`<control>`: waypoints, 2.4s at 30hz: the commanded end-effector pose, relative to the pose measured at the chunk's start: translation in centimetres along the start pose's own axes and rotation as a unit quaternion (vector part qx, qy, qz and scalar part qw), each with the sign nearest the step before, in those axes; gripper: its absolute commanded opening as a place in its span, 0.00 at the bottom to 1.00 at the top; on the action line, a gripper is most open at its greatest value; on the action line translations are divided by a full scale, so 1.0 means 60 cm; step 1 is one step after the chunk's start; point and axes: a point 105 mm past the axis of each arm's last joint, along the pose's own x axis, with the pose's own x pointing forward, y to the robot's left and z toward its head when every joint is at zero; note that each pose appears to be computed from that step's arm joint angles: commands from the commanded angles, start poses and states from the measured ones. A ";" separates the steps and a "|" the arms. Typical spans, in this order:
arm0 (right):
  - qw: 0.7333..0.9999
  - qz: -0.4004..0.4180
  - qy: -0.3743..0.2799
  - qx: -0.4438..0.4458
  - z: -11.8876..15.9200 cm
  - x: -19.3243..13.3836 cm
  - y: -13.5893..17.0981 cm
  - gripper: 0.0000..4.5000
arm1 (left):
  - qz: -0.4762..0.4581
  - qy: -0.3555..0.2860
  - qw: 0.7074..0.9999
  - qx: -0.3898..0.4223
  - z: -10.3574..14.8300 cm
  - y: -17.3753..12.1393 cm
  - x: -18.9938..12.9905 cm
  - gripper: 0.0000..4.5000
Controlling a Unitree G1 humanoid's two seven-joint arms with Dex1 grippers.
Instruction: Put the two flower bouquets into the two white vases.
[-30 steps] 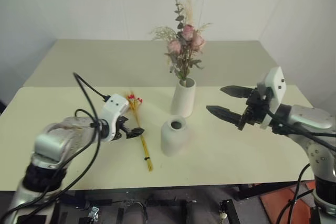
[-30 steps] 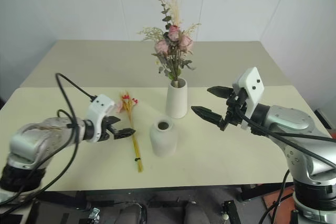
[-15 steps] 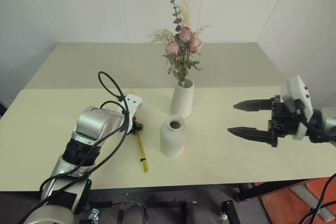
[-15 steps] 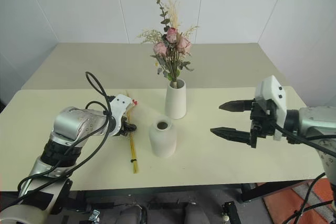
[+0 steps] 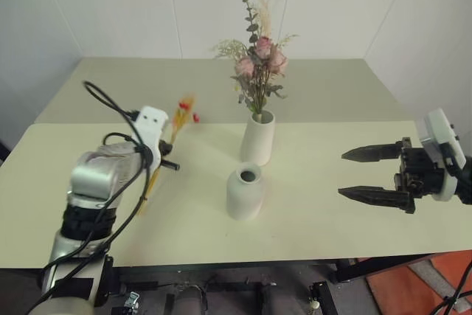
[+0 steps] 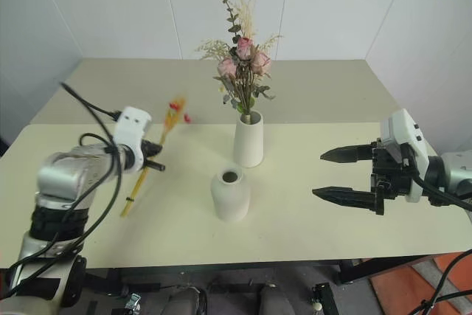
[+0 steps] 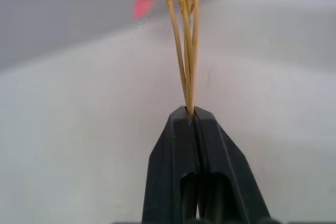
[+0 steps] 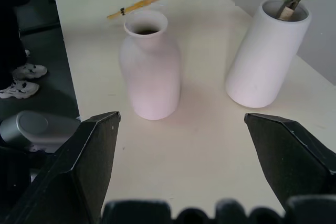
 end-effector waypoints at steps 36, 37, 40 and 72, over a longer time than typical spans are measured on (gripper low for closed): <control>0.999 -0.028 -0.014 -0.033 0.020 -0.014 0.021 1.00 | -0.505 -0.412 0.751 -0.101 0.244 -0.226 -0.107 0.00; 0.999 -0.028 -0.015 -0.032 0.019 -0.013 0.021 1.00 | -0.505 -0.413 0.752 -0.095 0.245 -0.218 -0.110 0.00; 0.999 -0.027 -0.016 -0.032 0.018 -0.009 0.021 1.00 | -0.505 -0.410 0.755 -0.078 0.245 -0.204 -0.115 0.00; 0.999 -0.031 -0.021 -0.034 0.022 -0.004 0.021 1.00 | -0.546 -0.323 0.766 -0.103 0.167 -0.263 -0.091 0.28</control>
